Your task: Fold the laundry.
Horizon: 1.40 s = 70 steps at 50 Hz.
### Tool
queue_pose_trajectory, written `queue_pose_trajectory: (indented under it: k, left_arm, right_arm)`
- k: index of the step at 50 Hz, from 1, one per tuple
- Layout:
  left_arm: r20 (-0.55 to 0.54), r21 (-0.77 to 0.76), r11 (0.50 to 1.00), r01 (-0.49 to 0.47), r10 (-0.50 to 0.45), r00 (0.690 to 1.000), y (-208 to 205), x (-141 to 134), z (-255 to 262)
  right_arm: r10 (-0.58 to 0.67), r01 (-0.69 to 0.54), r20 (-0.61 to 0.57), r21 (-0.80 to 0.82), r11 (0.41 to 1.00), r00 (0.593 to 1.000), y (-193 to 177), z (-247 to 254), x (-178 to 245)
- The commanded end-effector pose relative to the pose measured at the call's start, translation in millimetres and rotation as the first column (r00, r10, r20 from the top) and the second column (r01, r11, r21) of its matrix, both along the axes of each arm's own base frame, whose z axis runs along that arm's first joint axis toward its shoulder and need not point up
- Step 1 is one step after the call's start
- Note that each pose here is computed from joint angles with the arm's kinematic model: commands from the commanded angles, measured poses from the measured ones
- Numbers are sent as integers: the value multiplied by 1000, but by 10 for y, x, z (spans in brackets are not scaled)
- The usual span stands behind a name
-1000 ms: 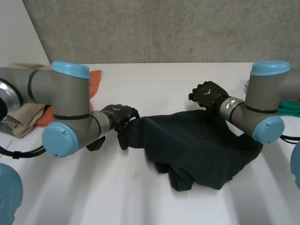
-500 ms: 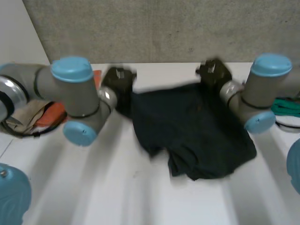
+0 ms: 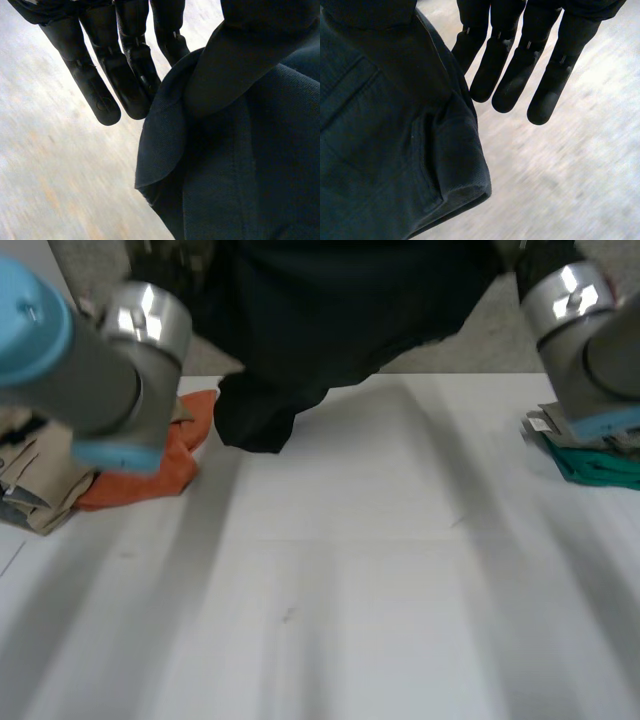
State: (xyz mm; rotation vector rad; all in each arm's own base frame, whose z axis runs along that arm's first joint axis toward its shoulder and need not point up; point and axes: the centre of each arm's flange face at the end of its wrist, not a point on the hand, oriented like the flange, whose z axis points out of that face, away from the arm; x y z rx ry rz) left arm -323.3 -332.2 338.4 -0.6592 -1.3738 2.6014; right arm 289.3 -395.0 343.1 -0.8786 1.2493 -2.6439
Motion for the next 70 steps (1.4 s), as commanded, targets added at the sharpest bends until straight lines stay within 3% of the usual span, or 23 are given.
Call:
queue_pose_trajectory:
  k: [1, 7, 11, 15, 21, 26, 29, 34, 38, 52, 58, 61, 67, 70]
  left_arm:
    - [191, 227, 973, -26, -18, 982, 442, 145, -968]
    - [336, 406, 913, -48, -100, 937, 951, 293, -1681]
    - [389, 470, 880, -73, -132, 912, 1130, 381, -1883]
    - [438, 517, 850, -104, -158, 885, 1269, 454, -1921]
    - [462, 576, 804, -144, -176, 869, 1379, 557, -1758]
    - [441, 619, 766, -173, -157, 884, 1369, 647, -1578]
    - [397, 663, 722, -200, -113, 911, 1272, 746, -1541]
    - [261, 749, 639, -177, -38, 965, 1127, 852, -1562]
    - [177, 777, 617, -126, -22, 984, 1010, 852, -1597]
    - [142, 842, 529, -102, -34, 989, 747, 745, -1894]
    - [81, 905, 423, -42, -74, 994, 776, 596, -1994]
    - [88, 917, 394, -58, -59, 994, 778, 596, -1987]
    - [147, 897, 418, -142, 21, 989, 792, 733, -1804]
    - [221, 878, 439, -191, -17, 975, 958, 793, -1680]
  right_arm:
    - [37, 17, -163, 316, 949, 986, 277, -921, -73]
    - [99, 98, -339, 518, 850, 935, 685, -1639, -203]
    - [142, 136, -397, 595, 792, 907, 878, -1853, -288]
    - [165, 145, -400, 638, 756, 902, 988, -1893, -325]
    - [178, 147, -402, 656, 741, 898, 1103, -1862, -347]
    - [177, 150, -401, 662, 734, 899, 1145, -1874, -370]
    - [177, 154, -401, 666, 730, 899, 1156, -1907, -384]
    - [170, 162, -404, 666, 728, 899, 1152, -1942, -407]
    - [166, 162, -401, 665, 729, 901, 1153, -1930, -409]
    - [169, 157, -401, 662, 733, 900, 1172, -1936, -398]
    - [155, 163, -404, 649, 743, 902, 1153, -1907, -409]
    - [149, 169, -408, 646, 745, 901, 1148, -1891, -417]
    - [164, 181, -439, 643, 744, 884, 1216, -1837, -435]
    - [213, 213, -510, 653, 727, 834, 1363, -1799, -480]
